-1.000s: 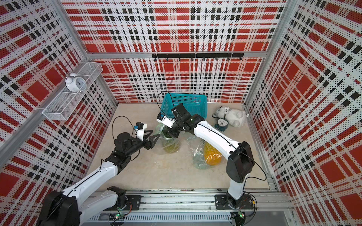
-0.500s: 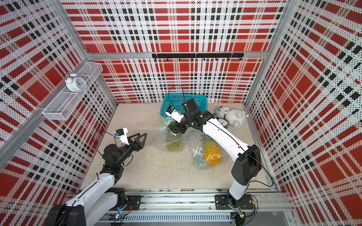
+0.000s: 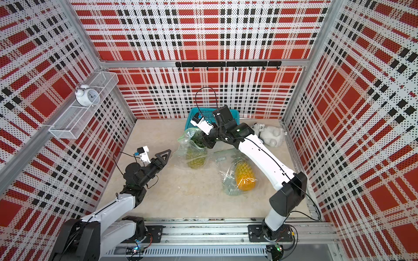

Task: Open the zip-top bag and take out the pineapple
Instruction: Pick up the pineapple from the zipper food storage bag.

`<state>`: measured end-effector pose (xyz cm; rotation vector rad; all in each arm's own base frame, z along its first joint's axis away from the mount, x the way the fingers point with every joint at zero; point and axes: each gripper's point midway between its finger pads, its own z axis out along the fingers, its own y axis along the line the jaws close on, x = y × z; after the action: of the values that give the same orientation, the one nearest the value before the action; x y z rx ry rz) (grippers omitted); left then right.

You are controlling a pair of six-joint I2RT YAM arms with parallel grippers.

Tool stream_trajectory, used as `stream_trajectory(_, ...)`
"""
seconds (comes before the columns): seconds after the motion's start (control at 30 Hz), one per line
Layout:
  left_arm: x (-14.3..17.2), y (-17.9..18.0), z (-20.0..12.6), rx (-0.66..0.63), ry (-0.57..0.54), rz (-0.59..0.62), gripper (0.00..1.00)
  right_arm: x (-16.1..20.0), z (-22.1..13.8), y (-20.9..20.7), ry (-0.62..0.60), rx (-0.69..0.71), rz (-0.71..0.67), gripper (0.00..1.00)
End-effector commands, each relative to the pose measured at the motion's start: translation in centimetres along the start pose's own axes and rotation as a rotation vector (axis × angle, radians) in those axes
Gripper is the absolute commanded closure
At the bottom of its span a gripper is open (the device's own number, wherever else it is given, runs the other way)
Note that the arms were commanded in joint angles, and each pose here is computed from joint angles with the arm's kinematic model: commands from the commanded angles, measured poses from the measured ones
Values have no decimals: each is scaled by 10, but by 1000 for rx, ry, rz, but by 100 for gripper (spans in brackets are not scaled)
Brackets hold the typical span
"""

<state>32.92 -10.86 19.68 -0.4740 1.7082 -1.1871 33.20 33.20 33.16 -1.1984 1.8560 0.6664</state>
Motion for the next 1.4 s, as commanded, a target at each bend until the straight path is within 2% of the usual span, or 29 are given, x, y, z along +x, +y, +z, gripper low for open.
stream_trajectory(0.0, -8, -13, 4, 29, -29, -60, 21, -59, -42, 12, -190, 2, -76, 100)
stream_trajectory(0.17, -3, -20, 5, 48, -16, -76, 15, -62, -44, 11, -201, 8, -83, 100)
stream_trajectory(0.3, 5, -17, 6, 42, 1, -92, 14, -67, -45, 12, -222, 4, -86, 100)
stream_trajectory(0.53, 12, -21, 9, 66, 12, -113, 21, -72, -46, 15, -247, -17, -80, 100)
stream_trajectory(0.63, 20, -22, 13, 84, 34, -124, 30, -75, -47, 16, -259, -22, -77, 100)
stream_trajectory(0.77, 22, -13, 15, 67, 26, -135, 57, -78, -51, 20, -274, -34, -80, 100)
stream_trajectory(0.83, 21, -9, 15, 55, 16, -132, 78, -78, -52, 21, -275, -38, -78, 100)
stream_trajectory(0.87, 21, -6, 16, 45, 9, -132, 99, -78, -52, 21, -275, -41, -80, 100)
stream_trajectory(1.03, 19, 8, 19, -16, -8, -100, 100, -77, -55, 27, -273, -68, -82, 100)
stream_trajectory(1.23, 21, 22, 18, -75, -16, -65, 100, -76, -58, 21, -268, -33, -80, 100)
stream_trajectory(1.37, 18, 35, 15, -154, -29, -5, 100, -80, -65, 21, -285, -31, -83, 100)
